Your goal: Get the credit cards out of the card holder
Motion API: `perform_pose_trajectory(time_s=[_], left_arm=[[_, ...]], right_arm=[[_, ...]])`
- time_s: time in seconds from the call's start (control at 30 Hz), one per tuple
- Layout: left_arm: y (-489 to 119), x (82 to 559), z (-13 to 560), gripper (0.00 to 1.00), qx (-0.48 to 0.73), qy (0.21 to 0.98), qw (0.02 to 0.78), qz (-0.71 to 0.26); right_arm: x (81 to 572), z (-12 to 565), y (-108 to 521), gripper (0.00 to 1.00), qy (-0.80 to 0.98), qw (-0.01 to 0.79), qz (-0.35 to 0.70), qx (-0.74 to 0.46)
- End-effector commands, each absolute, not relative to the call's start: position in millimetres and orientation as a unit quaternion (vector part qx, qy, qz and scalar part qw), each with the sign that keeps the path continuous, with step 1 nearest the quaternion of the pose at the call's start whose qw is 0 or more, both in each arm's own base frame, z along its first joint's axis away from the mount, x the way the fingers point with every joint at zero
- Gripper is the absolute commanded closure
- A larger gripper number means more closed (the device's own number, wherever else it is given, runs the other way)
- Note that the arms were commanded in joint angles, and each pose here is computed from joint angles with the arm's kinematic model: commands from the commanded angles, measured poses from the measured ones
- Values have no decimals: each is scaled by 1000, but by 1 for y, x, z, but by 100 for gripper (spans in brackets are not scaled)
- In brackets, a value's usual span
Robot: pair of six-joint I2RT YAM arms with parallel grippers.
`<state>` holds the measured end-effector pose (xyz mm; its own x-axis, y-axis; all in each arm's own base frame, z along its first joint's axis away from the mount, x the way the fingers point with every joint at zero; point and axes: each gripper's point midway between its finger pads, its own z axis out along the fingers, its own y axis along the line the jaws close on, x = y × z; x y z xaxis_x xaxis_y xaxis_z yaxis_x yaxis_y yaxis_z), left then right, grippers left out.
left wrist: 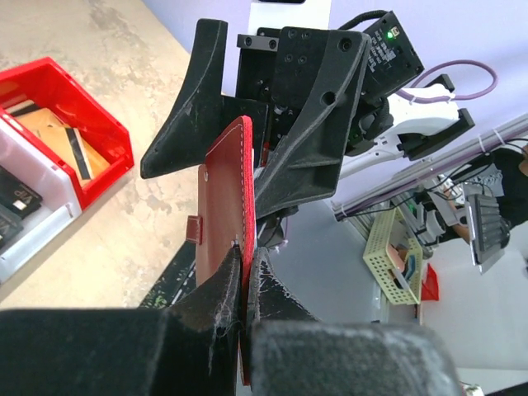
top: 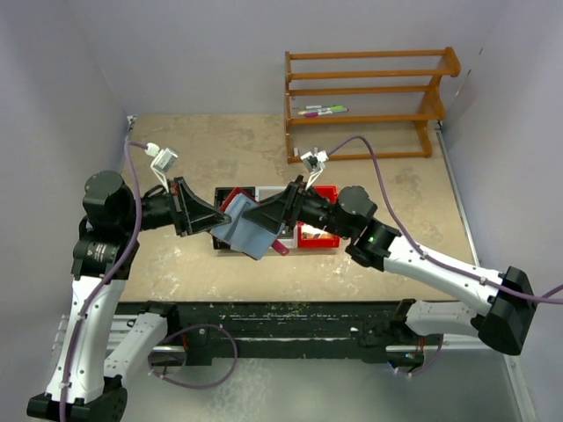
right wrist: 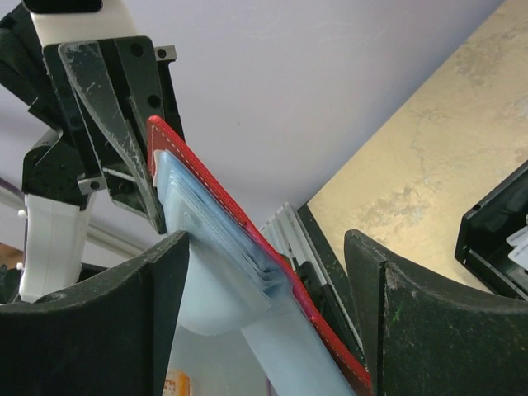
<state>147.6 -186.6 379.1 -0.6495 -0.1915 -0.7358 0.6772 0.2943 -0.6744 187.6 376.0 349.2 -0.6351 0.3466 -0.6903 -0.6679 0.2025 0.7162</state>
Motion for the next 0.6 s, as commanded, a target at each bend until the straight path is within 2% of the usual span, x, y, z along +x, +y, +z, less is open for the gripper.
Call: perform_pose_trajectory(time_s=[0.0, 0.2, 0.3, 0.47, 0.57], left_arm=[[-190, 136, 409, 100, 204, 667, 399, -594], [-191, 135, 412, 100, 203, 665, 396, -600], [-190, 137, 409, 100, 200, 669, 398, -595], [-190, 142, 404, 100, 197, 675, 401, -588], [-190, 144, 404, 100, 194, 676, 398, -590]], right_arm=[[175, 342, 367, 25, 658, 408, 620, -130], [167, 336, 356, 25, 663, 408, 613, -136], [154, 347, 344, 19, 651, 415, 614, -161], [137, 372, 318, 2, 621, 447, 619, -178], [137, 390, 309, 0, 598, 471, 627, -163]])
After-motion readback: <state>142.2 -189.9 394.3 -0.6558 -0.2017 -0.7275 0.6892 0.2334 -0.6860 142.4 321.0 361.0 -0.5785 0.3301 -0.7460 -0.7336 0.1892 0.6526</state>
